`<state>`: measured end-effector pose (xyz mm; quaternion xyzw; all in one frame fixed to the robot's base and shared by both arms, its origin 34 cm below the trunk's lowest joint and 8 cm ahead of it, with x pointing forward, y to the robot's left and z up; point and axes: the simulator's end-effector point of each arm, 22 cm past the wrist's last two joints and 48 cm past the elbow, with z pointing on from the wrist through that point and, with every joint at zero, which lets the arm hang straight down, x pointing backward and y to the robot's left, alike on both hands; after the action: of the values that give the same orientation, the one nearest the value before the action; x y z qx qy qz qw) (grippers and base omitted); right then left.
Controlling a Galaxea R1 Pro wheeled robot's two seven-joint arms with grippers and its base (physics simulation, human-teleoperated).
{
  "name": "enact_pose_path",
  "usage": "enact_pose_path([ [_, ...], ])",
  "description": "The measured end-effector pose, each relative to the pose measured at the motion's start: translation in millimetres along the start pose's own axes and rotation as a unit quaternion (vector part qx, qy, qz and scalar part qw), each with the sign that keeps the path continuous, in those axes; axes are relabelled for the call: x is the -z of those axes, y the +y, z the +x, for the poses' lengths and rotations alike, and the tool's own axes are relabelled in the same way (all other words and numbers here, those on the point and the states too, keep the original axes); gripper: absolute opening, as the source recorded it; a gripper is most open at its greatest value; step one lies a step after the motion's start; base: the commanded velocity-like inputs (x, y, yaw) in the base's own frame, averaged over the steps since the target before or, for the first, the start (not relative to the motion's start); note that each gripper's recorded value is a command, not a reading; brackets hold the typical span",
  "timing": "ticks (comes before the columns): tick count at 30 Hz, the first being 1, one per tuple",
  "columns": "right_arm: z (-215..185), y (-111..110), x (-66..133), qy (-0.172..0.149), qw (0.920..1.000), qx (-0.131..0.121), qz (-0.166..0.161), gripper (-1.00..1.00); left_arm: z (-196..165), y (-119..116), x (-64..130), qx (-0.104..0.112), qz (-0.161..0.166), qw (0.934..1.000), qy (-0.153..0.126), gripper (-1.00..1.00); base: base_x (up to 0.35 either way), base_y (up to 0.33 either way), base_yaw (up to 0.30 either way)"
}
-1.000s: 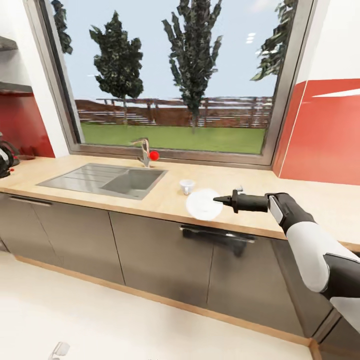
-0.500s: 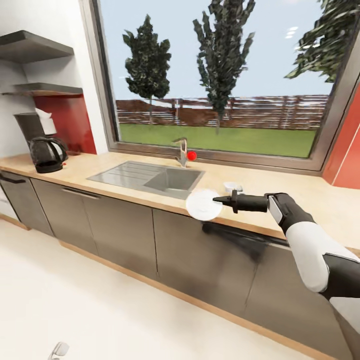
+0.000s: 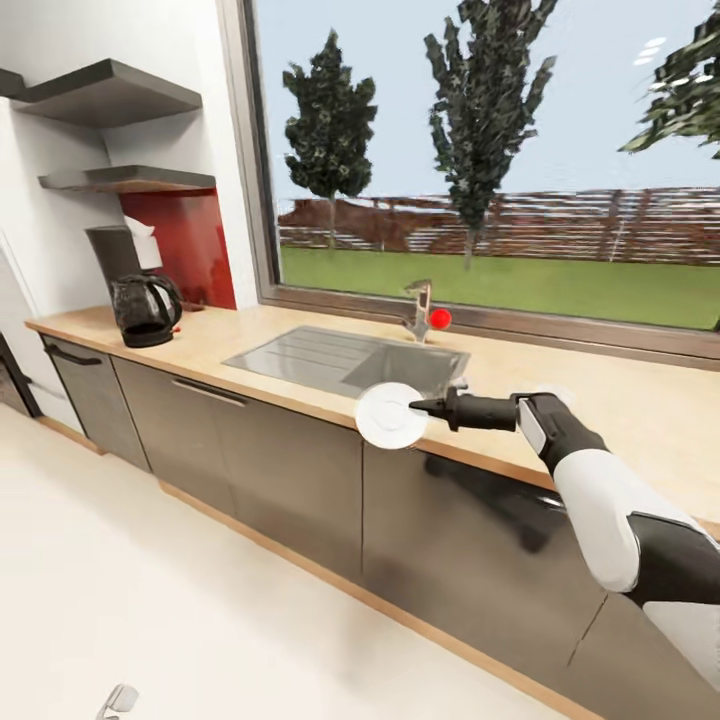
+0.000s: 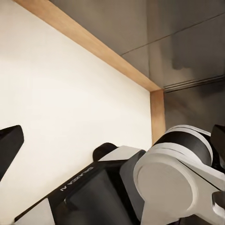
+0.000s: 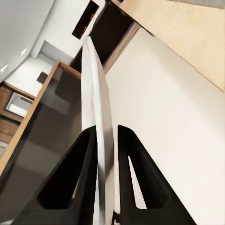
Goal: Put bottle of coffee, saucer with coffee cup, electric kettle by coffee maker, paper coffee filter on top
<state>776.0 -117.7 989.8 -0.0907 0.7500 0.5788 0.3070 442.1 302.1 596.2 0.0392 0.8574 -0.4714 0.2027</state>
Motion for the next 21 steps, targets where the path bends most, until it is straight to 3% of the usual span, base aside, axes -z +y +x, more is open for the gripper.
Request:
enact_pose_path([
  [3,4,3,-10.1,-0.001,0.9999,0.015,-0.007,-1.0,0,0,0.0,0.0,0.0,1.0,0.0,1.0,0.27,0.239,0.004],
  [7,5,4,-12.6,0.0,0.9998,0.017,-0.01,-1.0,0,0,0.0,0.0,0.0,1.0,0.0,1.0,0.27,0.239,0.05],
  [21,6,5,-13.7,0.0,0.9998,0.018,-0.01,-1.0,0,0,0.4,0.0,-0.001,1.0,-0.001,1.0,0.267,0.243,0.253],
])
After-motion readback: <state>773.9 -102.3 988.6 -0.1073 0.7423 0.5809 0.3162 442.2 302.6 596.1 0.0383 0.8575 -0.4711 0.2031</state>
